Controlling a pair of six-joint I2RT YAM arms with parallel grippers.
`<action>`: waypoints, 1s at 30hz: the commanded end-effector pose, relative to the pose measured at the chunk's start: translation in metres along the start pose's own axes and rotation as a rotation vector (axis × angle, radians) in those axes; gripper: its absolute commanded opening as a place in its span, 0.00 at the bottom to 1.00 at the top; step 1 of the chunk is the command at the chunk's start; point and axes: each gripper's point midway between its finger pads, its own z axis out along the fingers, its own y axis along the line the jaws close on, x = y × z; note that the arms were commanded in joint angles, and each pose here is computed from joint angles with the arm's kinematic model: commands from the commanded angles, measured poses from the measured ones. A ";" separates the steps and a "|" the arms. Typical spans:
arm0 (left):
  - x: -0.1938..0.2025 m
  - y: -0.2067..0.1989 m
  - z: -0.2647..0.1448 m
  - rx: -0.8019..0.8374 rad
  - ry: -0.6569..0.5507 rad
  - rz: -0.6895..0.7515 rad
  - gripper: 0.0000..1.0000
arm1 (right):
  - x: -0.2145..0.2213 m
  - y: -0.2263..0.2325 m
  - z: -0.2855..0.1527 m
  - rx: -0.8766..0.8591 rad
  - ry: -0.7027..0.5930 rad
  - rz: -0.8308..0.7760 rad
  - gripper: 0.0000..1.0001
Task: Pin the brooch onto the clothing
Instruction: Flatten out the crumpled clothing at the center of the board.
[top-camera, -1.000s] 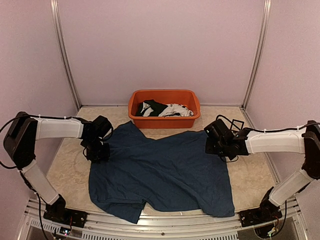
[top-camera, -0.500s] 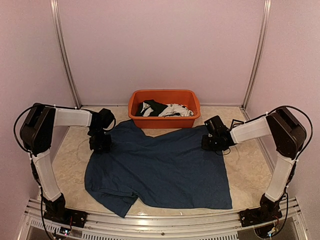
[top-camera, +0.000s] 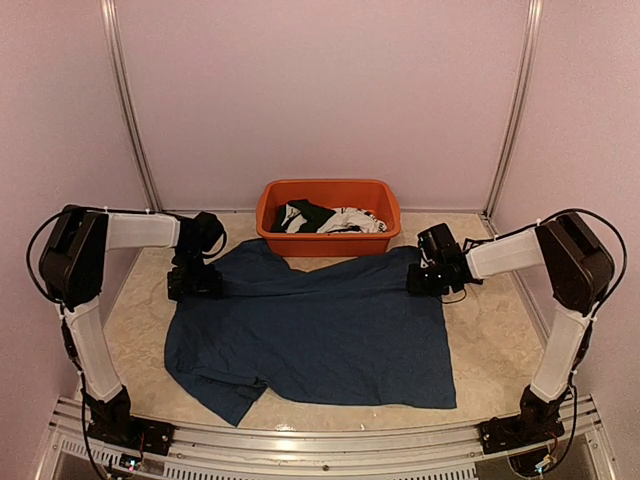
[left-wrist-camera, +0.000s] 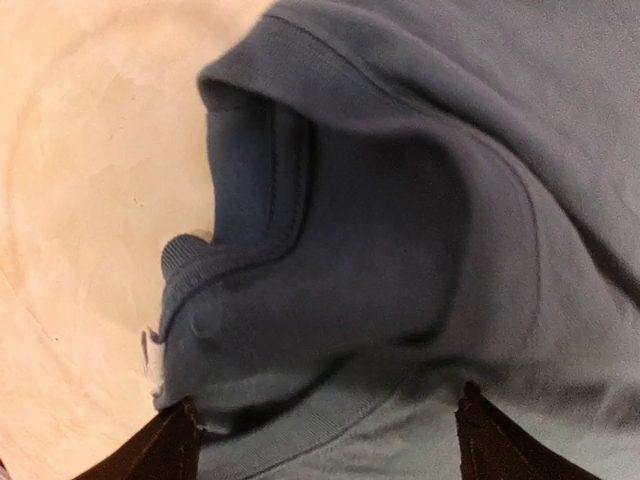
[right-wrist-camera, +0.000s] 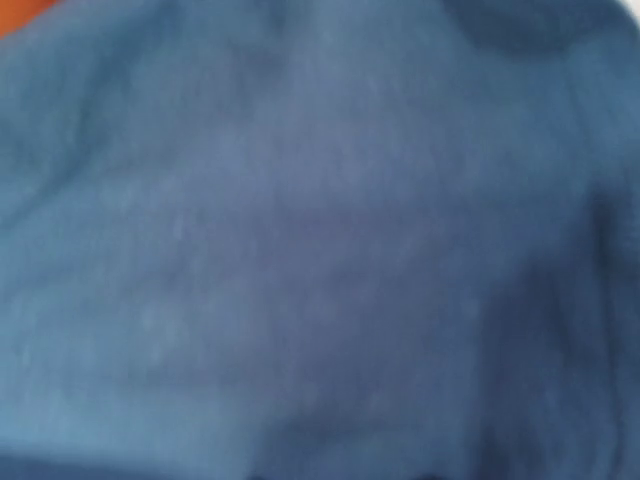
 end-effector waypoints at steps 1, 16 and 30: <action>0.010 -0.012 -0.049 0.042 -0.094 0.046 0.98 | 0.002 0.021 -0.038 -0.070 0.029 -0.139 0.44; 0.176 -0.025 -0.099 0.276 0.033 0.062 0.68 | 0.088 0.090 -0.145 -0.231 0.168 -0.498 0.52; 0.202 -0.021 -0.048 -0.044 0.059 0.245 0.62 | 0.162 0.065 -0.091 -0.160 0.338 -0.451 0.47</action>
